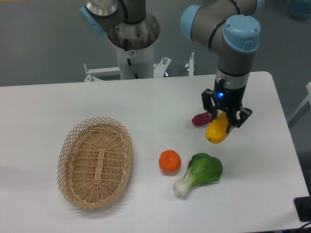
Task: Place the mango on the table
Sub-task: 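Carry the yellow mango in the gripper toward the open table area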
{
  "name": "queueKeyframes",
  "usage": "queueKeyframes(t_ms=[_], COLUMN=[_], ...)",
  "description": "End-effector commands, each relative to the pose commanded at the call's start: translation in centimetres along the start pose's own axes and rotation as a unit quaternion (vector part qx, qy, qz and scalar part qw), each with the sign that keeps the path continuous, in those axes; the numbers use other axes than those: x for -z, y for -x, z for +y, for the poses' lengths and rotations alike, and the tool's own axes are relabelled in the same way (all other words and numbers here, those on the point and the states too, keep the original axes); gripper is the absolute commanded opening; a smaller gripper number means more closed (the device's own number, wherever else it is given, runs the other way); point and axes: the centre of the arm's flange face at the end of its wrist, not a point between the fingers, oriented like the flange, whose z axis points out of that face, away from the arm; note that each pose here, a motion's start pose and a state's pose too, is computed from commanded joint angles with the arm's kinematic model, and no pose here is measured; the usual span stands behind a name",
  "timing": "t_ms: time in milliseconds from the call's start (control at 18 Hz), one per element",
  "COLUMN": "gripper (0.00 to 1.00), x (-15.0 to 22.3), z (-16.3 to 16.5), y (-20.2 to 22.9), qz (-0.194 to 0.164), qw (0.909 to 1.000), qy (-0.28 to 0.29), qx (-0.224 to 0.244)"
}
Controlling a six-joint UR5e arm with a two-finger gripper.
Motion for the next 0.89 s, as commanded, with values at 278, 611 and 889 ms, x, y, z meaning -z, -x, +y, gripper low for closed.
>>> queueKeyframes(t_ms=[278, 611, 889], gripper=[0.46, 0.46, 0.46], x=[-0.8, -2.3, -3.8], z=[0.4, 0.7, 0.7], y=[-1.3, -3.5, -6.4], qz=[0.010, 0.031, 0.049], qw=[1.0000, 0.9995, 0.9983], qy=[0.001, 0.006, 0.008], qx=[0.002, 0.008, 0.031])
